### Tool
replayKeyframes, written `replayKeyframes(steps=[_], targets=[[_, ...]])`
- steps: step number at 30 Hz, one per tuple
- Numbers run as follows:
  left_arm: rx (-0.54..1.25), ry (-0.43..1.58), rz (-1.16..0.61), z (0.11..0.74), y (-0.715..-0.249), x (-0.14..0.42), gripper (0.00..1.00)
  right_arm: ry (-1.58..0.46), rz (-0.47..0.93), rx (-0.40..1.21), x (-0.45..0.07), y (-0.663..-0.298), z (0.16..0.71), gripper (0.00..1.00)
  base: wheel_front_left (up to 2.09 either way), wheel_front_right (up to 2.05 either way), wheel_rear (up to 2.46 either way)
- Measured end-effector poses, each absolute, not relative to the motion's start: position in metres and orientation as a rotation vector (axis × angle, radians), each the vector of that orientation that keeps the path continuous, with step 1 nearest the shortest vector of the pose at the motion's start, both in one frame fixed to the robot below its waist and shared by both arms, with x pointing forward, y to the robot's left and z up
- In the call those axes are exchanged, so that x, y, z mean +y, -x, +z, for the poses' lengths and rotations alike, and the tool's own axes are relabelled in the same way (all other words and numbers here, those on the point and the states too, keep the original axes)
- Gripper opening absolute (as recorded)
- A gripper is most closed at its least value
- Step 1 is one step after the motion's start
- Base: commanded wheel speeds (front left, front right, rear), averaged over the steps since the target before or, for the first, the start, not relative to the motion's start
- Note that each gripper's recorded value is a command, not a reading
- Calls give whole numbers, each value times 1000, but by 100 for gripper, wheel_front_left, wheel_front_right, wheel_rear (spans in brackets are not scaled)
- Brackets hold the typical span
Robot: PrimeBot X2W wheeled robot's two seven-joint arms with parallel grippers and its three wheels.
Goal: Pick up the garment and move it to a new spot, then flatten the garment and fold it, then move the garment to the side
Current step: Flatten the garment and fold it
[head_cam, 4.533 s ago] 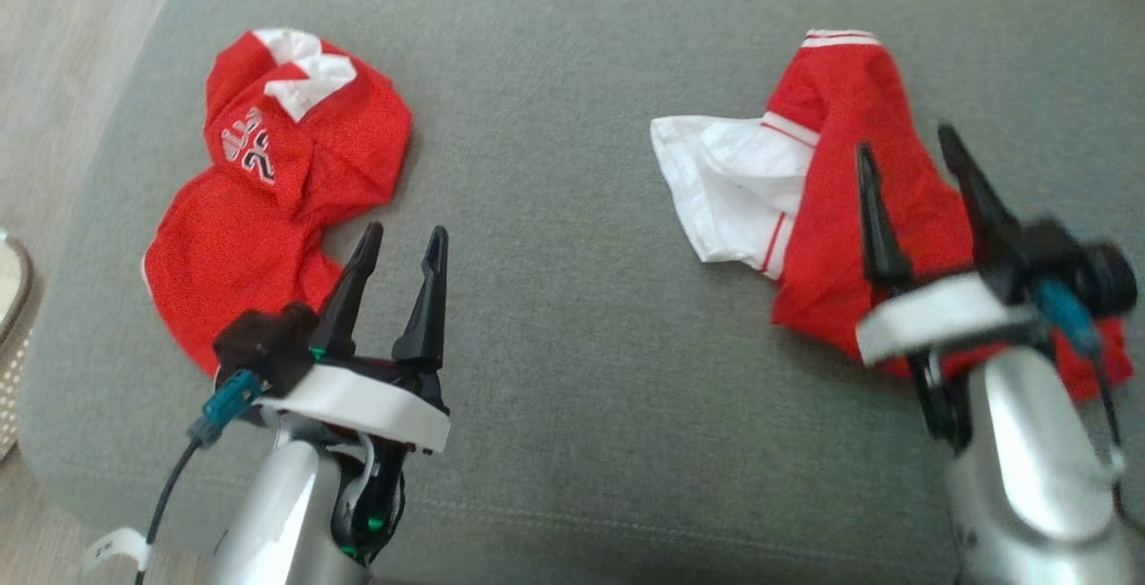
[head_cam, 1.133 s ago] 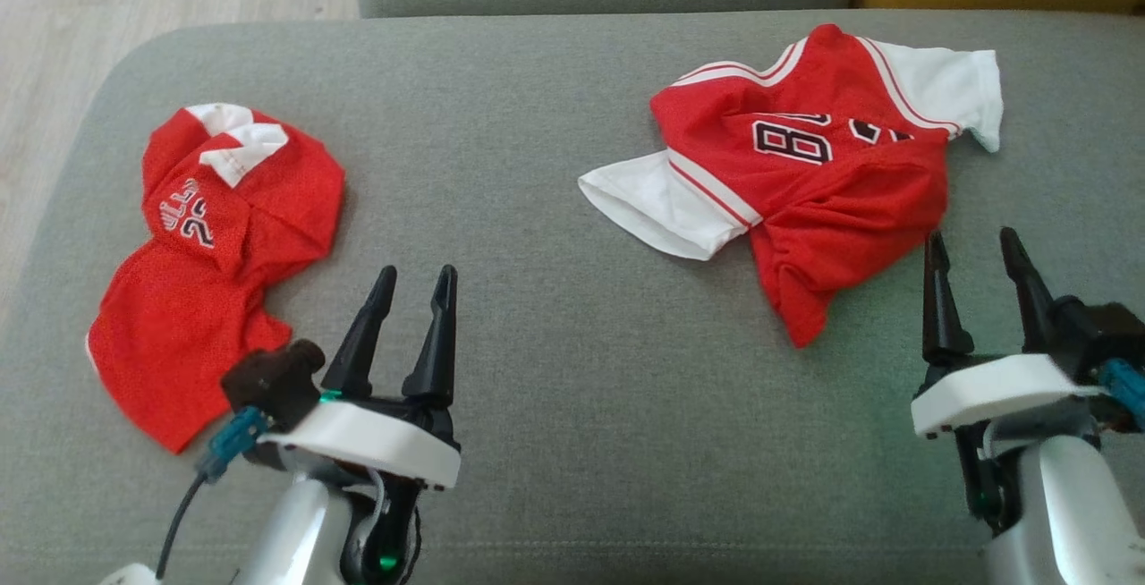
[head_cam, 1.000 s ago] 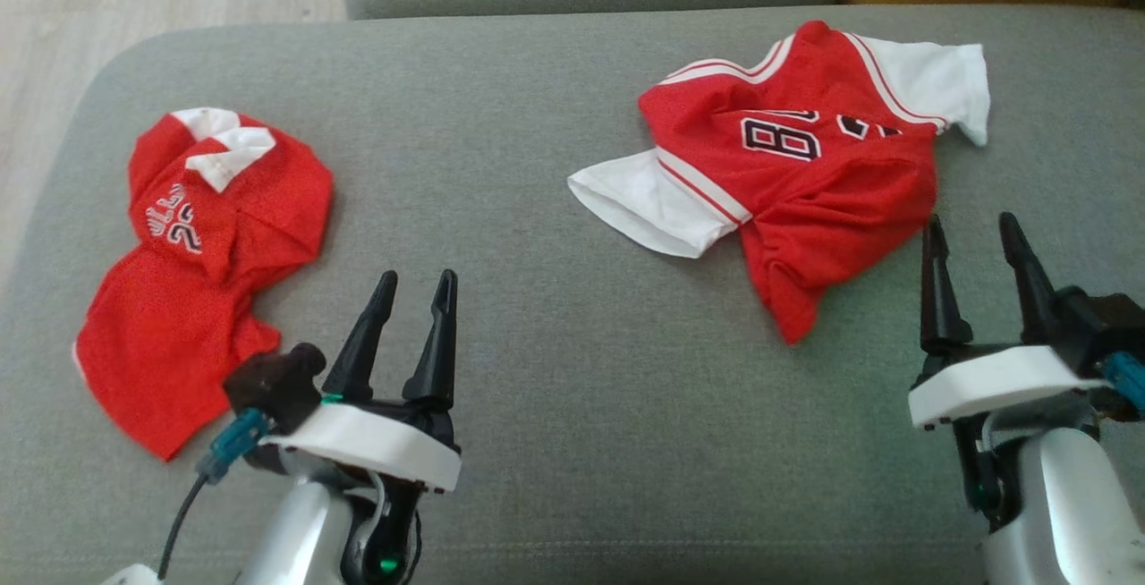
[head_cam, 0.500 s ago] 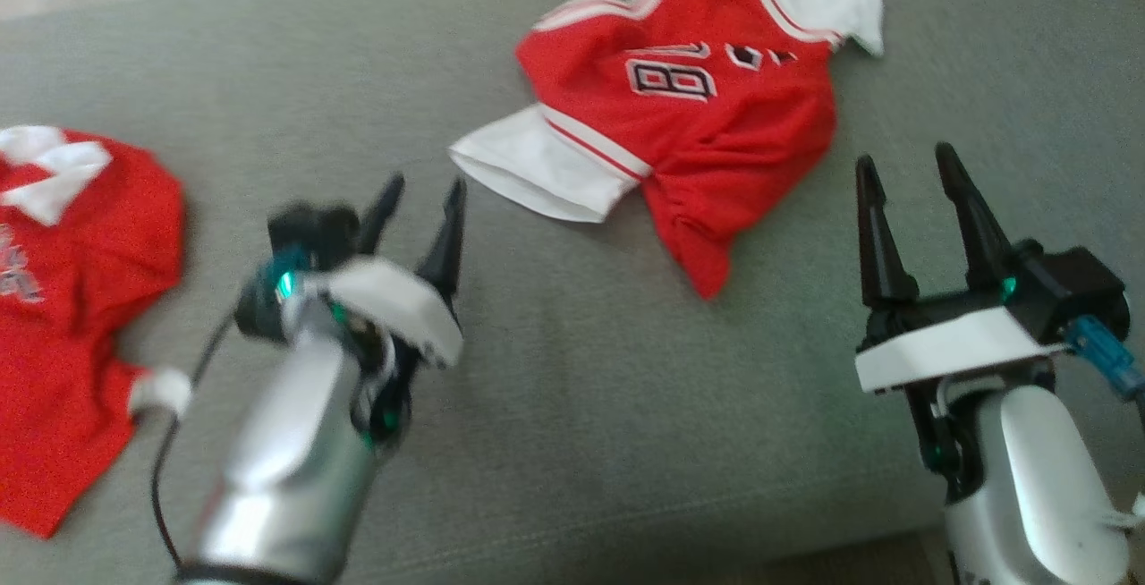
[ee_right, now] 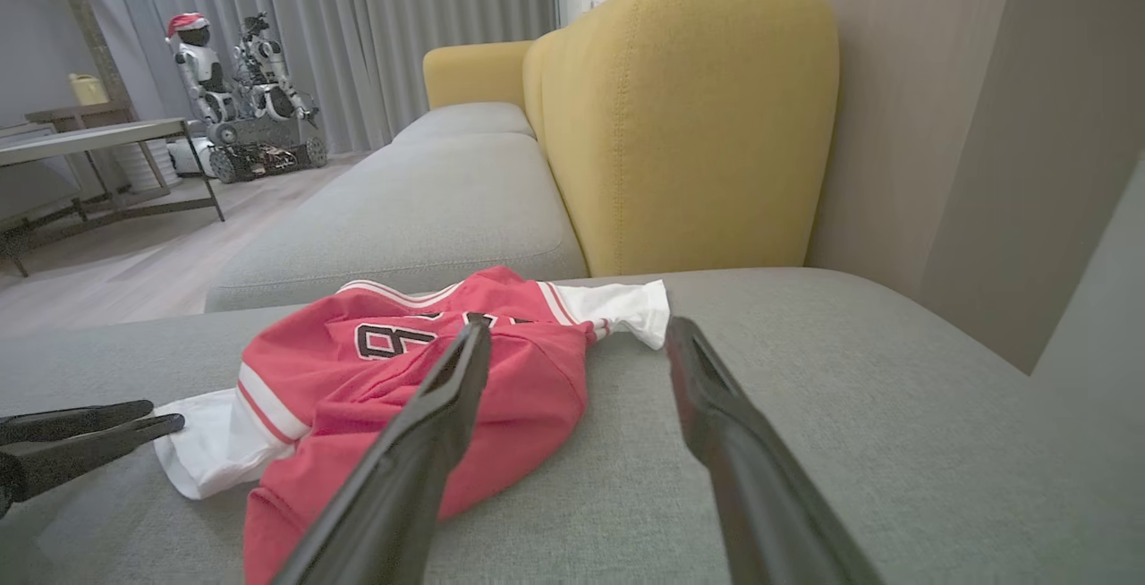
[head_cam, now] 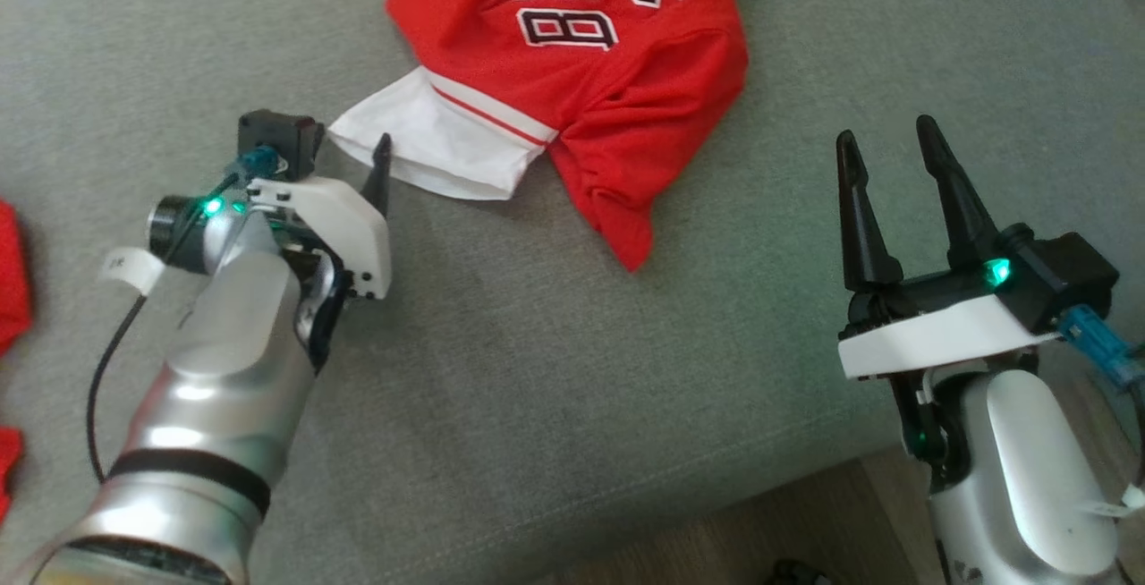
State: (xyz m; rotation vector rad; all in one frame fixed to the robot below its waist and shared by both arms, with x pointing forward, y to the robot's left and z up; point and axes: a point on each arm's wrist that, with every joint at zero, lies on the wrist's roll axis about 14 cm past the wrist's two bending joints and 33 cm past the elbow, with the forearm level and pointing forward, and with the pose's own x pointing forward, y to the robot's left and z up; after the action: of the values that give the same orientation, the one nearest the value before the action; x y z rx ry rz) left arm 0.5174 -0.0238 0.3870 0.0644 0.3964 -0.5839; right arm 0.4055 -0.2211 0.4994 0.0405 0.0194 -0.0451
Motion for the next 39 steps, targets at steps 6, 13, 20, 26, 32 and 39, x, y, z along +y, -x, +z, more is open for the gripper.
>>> replayKeyframes(steps=[6,13,20,26,32,39], targets=[[390,-167,-599,376,-529,-24,100,-43,-70,31,-229,-401,492,100,0,0,0],[398,-195,-653,373,-528,-32,0,-49,-95,48,-236,-398,485,100,0,0,0],[331,-14,-530,410,-539,-14,0,-50,-87,19,-234,-400,494,100,0,0,0],[25,123,-356,517,-578,34,0,-52,-36,-3,-218,-405,501,100,0,0,0],[-172,155,-178,579,-573,104,0,-67,19,-15,-199,-412,506,100,0,0,0],[-76,92,-104,539,-547,142,0,-81,81,-6,-176,-418,503,100,0,0,0]])
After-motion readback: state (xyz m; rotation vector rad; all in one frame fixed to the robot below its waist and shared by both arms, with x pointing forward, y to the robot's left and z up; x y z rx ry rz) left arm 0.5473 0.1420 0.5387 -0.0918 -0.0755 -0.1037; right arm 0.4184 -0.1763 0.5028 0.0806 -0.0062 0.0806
